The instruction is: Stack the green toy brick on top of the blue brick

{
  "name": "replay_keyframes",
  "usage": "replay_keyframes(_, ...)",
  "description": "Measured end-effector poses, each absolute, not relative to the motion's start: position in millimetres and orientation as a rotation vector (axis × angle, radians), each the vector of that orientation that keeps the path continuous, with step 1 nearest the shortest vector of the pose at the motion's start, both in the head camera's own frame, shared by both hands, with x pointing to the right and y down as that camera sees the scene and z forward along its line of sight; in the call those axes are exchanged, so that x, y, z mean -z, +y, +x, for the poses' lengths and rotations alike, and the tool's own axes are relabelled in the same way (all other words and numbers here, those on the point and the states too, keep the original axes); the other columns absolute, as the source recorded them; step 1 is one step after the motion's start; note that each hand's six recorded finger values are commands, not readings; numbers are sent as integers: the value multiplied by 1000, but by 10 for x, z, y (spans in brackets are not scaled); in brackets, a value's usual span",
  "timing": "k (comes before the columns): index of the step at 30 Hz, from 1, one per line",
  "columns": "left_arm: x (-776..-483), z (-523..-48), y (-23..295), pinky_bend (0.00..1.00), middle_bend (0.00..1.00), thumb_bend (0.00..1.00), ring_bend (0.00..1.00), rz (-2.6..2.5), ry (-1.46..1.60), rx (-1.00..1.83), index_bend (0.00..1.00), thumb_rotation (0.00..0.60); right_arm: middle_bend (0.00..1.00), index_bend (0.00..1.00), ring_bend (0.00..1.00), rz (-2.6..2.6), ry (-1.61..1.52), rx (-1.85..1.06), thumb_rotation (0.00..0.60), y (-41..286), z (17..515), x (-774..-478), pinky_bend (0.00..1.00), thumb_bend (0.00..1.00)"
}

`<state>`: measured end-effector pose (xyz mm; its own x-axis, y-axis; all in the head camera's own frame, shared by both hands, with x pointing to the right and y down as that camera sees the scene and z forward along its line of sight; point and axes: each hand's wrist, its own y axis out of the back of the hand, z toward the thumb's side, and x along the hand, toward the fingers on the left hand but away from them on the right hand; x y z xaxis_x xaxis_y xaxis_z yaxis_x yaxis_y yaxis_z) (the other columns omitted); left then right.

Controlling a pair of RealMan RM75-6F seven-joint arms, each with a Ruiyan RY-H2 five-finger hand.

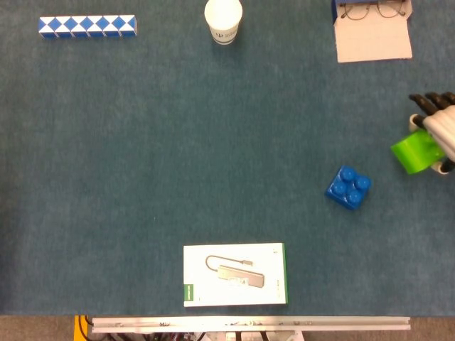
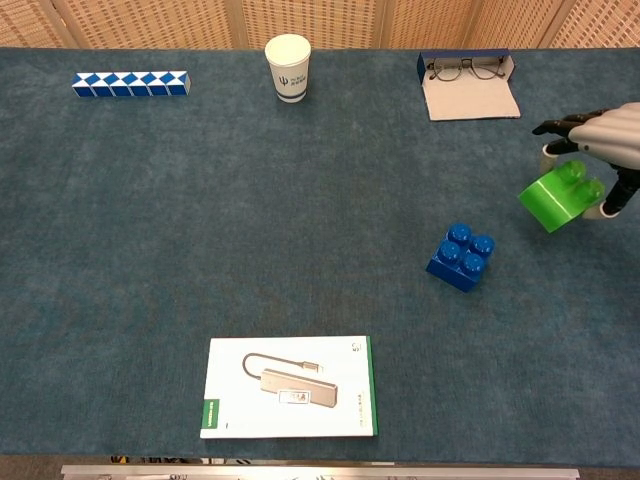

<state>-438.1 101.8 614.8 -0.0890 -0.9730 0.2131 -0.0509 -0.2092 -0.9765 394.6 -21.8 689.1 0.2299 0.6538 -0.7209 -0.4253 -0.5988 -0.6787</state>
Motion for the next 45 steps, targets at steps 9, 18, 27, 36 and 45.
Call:
replay_keyframes(9, -6174, -4486, 999, 331, 363, 76, 263, -1333, 1217, 1452, 441, 600, 51, 399, 0, -1653, -176, -1370, 600, -307, 3526, -6760, 109, 181)
replay_keyframes(18, -6221, -4607, 944, 332, 363, 76, 263, -1311, 1238, 1486, 443, 600, 59, 408, 0, -1727, -134, -1272, 600, -336, 3276, -6775, 109, 181)
replay_keyframes(27, -6225, -4680, 920, 333, 363, 76, 263, -1302, 1260, 1503, 443, 600, 60, 408, 0, -1749, -28, -1220, 600, -367, 3067, -6781, 109, 181)
replay_keyframes(36, -6194, -4698, 928, 333, 363, 76, 263, -1302, 1270, 1498, 443, 600, 60, 408, 0, -1733, 74, -1199, 600, -271, 2922, -6796, 109, 181)
replay_keyframes(45, -6162, -4692, 936, 333, 363, 76, 263, -1304, 1276, 1487, 443, 600, 60, 410, 0, -1720, 136, -1186, 600, -124, 2855, -6791, 109, 181)
